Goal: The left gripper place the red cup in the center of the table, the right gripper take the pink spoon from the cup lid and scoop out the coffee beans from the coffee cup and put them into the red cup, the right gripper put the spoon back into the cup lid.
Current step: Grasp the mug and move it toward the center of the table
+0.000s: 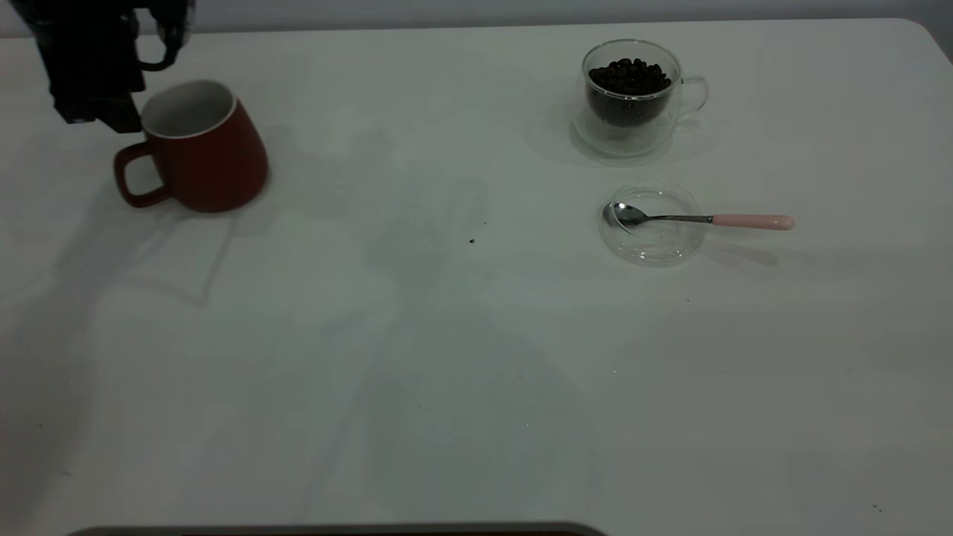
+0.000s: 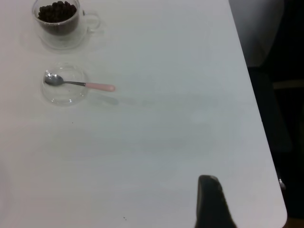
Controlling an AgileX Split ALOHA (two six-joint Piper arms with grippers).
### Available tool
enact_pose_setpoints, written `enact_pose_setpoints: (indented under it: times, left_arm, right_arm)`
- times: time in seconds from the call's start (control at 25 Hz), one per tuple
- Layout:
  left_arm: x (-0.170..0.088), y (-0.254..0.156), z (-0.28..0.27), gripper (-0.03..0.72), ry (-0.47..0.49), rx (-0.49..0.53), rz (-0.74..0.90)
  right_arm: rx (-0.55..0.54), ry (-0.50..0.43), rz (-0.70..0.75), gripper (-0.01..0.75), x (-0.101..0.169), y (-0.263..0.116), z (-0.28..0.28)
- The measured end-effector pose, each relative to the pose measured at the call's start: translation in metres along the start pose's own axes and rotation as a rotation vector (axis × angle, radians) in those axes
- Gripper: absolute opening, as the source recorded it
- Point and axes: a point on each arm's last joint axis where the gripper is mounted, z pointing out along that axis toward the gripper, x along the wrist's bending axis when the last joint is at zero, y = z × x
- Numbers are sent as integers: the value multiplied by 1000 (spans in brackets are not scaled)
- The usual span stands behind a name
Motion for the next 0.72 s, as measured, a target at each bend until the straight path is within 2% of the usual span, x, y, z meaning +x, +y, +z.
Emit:
enact_pose_setpoints:
  times: [0.24,0.72]
  left_arm:
    - [-6,30,-2,492,-8,-23,59]
    - [-36,118,-6,492,-45,-177,78]
  right_arm:
    - [0,0,0,488,0,0,0]
    - [0,0,0,488,0,0,0]
